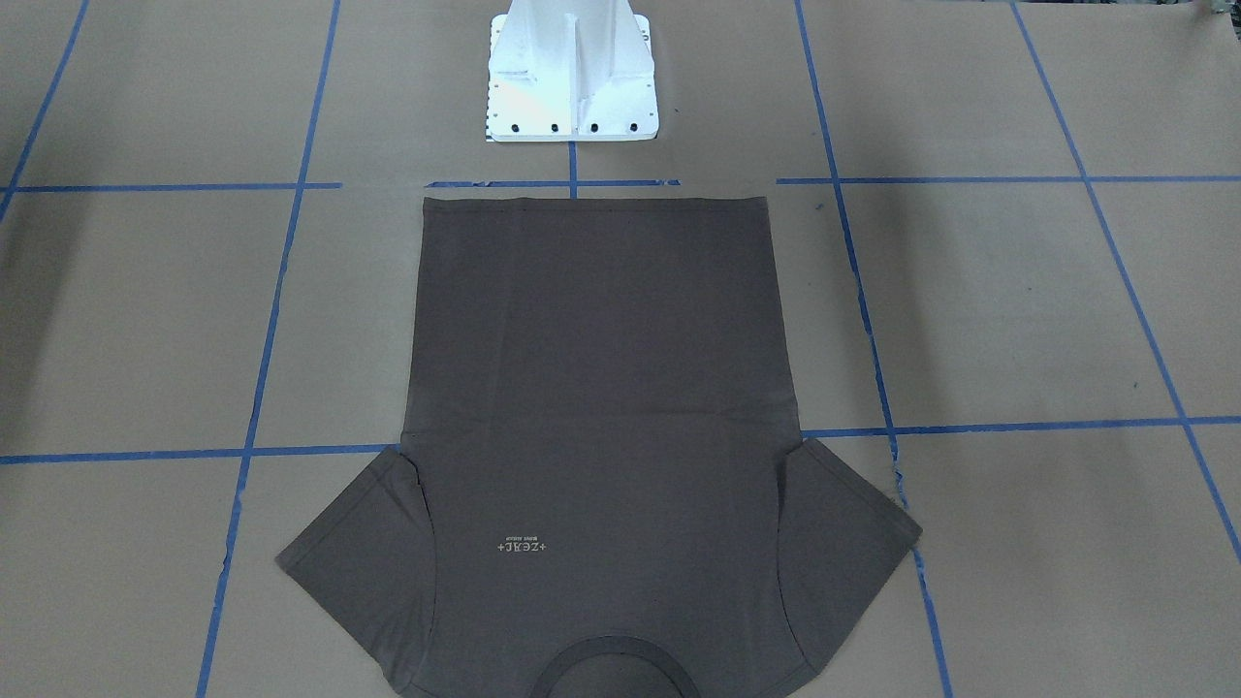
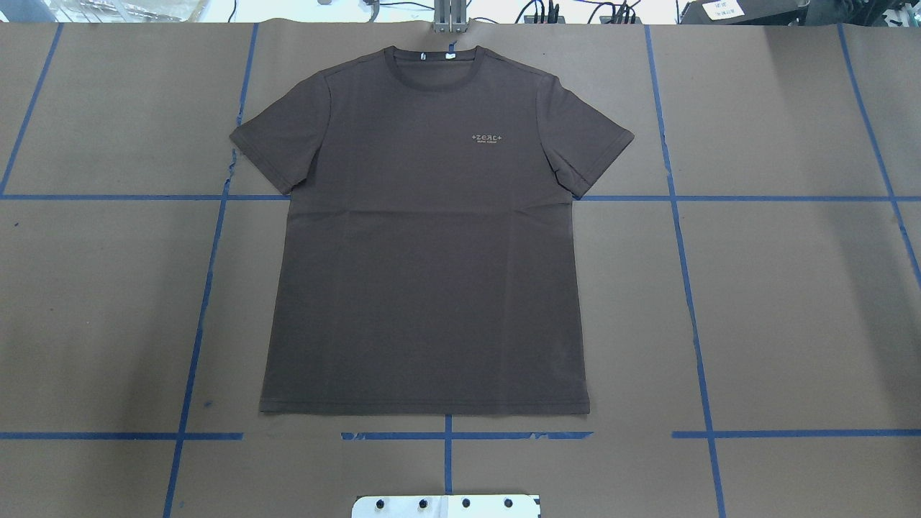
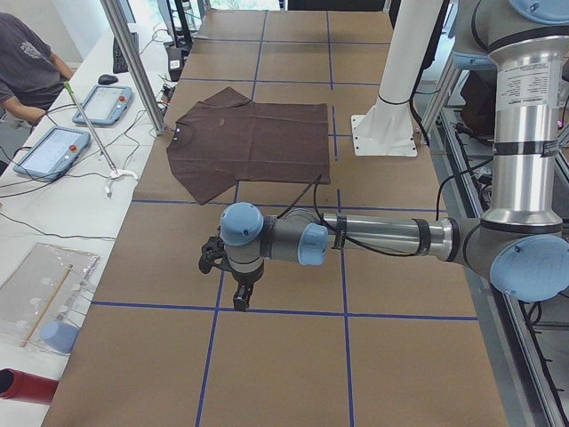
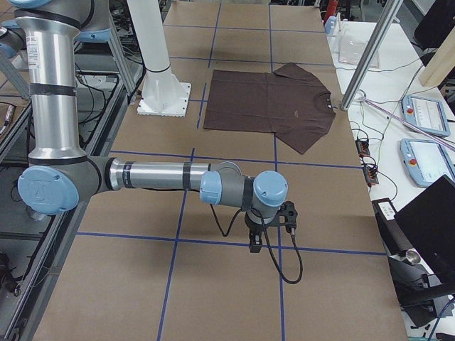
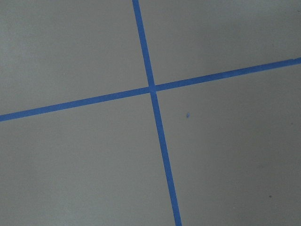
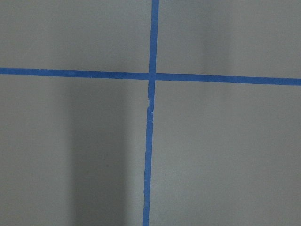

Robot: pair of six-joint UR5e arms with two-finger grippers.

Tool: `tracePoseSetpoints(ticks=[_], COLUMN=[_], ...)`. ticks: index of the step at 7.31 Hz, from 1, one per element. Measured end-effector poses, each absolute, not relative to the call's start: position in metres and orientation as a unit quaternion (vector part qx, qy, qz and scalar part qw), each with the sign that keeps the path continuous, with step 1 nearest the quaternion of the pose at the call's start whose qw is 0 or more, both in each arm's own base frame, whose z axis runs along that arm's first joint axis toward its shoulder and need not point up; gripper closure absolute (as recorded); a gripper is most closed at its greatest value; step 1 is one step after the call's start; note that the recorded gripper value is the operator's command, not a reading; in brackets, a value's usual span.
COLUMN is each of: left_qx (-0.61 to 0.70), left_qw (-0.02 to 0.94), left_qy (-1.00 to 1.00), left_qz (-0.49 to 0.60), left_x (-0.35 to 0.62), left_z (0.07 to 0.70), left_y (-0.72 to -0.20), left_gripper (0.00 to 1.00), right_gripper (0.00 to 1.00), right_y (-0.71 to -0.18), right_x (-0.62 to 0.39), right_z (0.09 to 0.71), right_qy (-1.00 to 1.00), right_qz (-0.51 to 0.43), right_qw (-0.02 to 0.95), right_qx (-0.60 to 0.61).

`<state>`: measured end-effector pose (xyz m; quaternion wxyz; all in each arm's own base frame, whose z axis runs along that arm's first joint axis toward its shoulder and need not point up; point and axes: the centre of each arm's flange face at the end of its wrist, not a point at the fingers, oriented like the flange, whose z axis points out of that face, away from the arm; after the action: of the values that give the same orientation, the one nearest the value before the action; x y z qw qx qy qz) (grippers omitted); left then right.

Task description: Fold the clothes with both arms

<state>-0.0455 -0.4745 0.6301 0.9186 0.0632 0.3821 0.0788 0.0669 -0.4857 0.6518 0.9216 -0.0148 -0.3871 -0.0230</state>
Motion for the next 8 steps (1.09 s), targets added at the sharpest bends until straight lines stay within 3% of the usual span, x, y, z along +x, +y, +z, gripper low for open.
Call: tracePoseSetpoints(ticks=[3,6,8], left_qx=[0.081,0.154,0.212], left_qw=[0.918,0.906,0.893], left_qy=[0.379,0.376,0.374], left_qz=[0.086,0.117,0.130], left_x=[-0.045,-0.042,-0.040], left_z=[0.612,0.546,0.519], left_y=[-0.487,-0.536,-0.550], left_gripper=[0.00,0.00,0.00], right_gripper=[0.00,0.00,0.00], right_y=[-0.500,-0.572,-0.622], right_x=[0.066,0.030,-0.057], right_z=[0.636,0.548,0.476], right_qy=[-0.388,-0.391,-0.399], right_qz=[-0.026,-0.068,-0.066], right_qw=[0.921,0.916,0.914], right_qx=[-0.002,0.054,0.045])
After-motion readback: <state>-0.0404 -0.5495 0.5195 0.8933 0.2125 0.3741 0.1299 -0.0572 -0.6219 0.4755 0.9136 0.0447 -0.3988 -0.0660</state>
